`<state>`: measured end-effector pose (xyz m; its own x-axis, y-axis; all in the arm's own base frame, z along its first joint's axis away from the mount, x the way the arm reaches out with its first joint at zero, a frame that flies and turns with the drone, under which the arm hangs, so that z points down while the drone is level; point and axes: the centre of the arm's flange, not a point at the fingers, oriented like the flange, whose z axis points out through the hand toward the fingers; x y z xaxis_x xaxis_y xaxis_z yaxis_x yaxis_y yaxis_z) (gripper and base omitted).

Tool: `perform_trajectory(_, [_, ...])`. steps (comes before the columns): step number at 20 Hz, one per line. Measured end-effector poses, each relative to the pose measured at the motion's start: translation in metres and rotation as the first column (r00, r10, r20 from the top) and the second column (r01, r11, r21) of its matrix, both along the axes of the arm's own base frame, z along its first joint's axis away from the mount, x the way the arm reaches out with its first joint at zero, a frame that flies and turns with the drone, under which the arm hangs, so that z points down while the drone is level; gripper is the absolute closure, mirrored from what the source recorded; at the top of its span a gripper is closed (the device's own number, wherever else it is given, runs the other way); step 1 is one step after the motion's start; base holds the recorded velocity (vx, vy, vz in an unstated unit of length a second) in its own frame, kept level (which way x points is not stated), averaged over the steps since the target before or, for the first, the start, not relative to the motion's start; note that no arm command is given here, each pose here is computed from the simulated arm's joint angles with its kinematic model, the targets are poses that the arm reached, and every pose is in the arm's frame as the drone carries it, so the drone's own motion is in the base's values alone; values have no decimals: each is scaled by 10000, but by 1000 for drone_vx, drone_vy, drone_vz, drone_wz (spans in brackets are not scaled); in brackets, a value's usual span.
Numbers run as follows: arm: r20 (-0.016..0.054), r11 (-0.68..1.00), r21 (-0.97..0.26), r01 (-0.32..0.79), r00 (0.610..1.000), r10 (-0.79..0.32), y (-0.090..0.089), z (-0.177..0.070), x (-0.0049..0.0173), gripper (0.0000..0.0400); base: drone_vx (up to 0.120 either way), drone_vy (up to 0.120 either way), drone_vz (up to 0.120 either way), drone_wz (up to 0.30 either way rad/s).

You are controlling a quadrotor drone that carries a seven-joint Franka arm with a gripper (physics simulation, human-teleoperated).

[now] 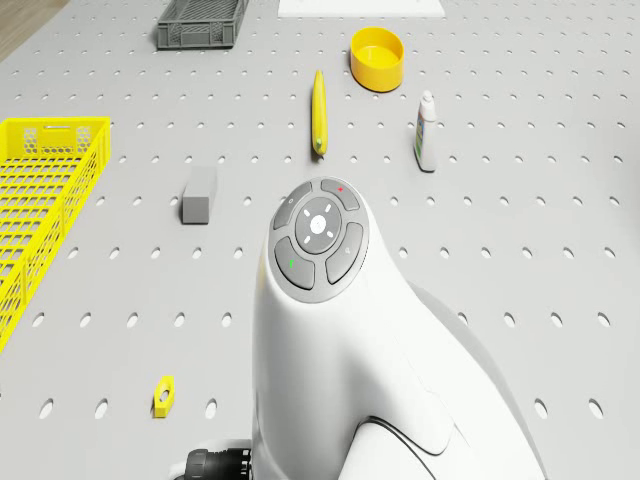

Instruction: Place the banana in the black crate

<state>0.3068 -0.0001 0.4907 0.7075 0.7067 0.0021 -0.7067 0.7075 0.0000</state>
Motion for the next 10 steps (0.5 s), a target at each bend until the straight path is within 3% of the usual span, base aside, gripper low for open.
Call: perform_trajectory(10, [0, 10000, 0, -1, 10000, 1, 0, 0, 0, 0, 120, 0, 0, 0])
